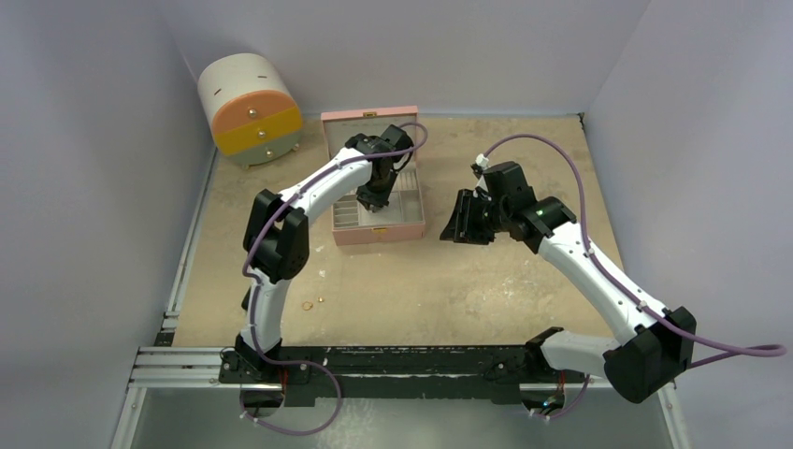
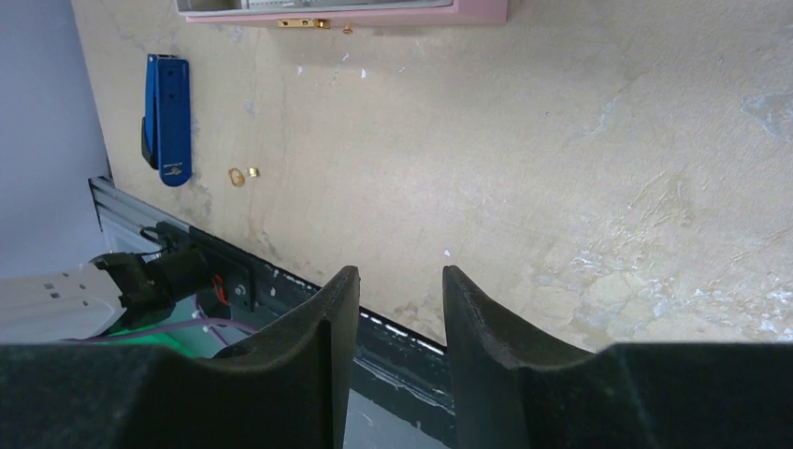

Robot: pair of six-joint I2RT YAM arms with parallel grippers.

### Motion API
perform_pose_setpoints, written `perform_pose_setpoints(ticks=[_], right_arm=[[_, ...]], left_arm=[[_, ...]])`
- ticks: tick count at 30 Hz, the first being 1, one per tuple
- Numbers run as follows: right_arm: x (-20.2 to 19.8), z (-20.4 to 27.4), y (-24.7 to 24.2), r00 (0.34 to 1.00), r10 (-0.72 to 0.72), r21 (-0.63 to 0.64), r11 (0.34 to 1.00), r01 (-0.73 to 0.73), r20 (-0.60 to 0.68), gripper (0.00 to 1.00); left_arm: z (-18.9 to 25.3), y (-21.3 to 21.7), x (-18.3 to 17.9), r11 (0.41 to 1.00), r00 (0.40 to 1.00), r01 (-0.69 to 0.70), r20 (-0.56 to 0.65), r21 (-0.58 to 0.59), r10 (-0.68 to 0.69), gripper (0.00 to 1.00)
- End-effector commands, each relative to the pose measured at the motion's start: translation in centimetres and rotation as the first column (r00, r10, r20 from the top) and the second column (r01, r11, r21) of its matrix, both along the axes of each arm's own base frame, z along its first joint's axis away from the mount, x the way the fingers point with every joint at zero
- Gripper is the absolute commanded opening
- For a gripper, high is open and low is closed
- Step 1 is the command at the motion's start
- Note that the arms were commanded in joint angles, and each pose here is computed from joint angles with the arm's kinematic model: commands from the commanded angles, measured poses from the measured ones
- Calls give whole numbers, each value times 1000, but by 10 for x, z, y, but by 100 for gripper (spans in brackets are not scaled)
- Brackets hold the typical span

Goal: Organize the mixed jewelry

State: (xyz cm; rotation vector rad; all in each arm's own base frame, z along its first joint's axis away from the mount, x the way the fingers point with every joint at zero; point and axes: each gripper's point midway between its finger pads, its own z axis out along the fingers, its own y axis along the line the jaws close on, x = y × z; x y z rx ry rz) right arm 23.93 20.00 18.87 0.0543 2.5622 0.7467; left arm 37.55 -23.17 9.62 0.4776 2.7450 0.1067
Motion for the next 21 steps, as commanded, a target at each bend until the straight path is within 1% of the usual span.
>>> perform_pose_setpoints(ticks=[1,5,8,13,17,21], right_arm=[[-2,12,2,1000,11,32,999,-12,25,42],[-1,13,3,999,14,32,999,-15,31,43],[7,17,1,998,-1,21,1000,-1,70,43],[6,21,9,996,41,48,998,-45,84,43],[5,23,19,992,59,94,993,-69,108,42],[-2,23,39,986,103,107,987,-117,131,42]], left_arm=[[26,-10,16,998,995,3,99,-55,2,23],[44,-10,15,996,991,6,135,-90,6,26],[67,-11,11,991,984,17,176,-136,8,28],[104,-7,2,979,969,27,247,-203,25,32],[132,1,-6,967,945,20,320,-254,64,32],[157,20,-16,960,904,-3,410,-278,122,33]])
